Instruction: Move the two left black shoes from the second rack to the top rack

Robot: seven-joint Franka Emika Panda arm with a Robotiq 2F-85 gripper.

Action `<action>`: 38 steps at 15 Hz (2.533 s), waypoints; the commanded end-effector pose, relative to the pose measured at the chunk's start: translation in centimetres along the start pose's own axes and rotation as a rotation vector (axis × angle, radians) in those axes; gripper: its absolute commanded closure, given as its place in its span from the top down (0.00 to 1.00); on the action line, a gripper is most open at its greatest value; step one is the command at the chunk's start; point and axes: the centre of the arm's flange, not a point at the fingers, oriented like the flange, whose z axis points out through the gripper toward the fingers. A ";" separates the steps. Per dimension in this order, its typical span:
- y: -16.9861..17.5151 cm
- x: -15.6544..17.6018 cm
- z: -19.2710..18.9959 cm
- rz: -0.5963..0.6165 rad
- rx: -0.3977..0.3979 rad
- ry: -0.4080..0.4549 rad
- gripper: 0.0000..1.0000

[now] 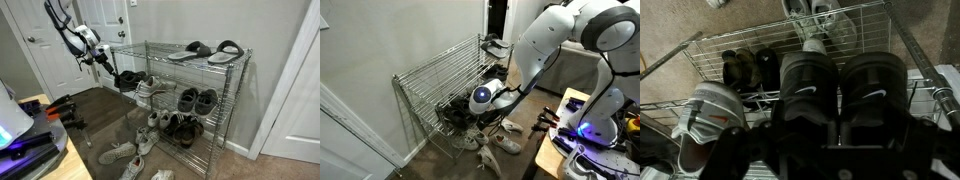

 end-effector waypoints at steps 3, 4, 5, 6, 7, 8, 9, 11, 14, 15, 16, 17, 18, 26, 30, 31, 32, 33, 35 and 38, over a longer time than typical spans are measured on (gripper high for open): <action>-0.3 -0.3 0.3 0.040 -0.024 0.048 1.00; -0.5 -0.2 0.4 0.049 -0.031 0.066 1.00; -0.8 0.1 0.6 0.078 -0.031 0.080 1.00; -0.9 0.4 0.7 0.102 -0.032 0.093 1.00; -1.2 0.7 1.0 0.131 -0.019 0.087 1.00; -1.5 0.9 1.3 0.159 -0.018 0.088 1.00; -1.9 1.2 1.9 0.178 -0.011 0.071 1.00; -2.4 1.9 3.6 0.202 -0.027 0.054 1.00; -2.6 3.3 6.1 0.238 -0.071 0.039 1.00; -2.6 3.9 6.6 0.257 -0.085 0.038 1.00; -2.5 4.3 7.0 0.269 -0.089 0.032 1.00; -2.4 4.5 7.5 0.280 -0.094 0.030 1.00; -2.4 4.6 7.6 0.290 -0.099 0.025 1.00; -3.8 3.5 3.9 0.243 -0.082 0.139 1.00; -4.1 3.3 2.0 0.243 -0.083 0.236 1.00; -4.3 3.6 2.2 0.247 -0.096 0.243 1.00; -4.3 3.8 2.6 0.246 -0.109 0.243 1.00; -4.3 4.1 3.4 0.253 -0.137 0.231 1.00; -3.7 4.8 5.4 0.258 -0.172 0.190 1.00; -2.9 5.4 7.9 0.267 -0.189 0.126 1.00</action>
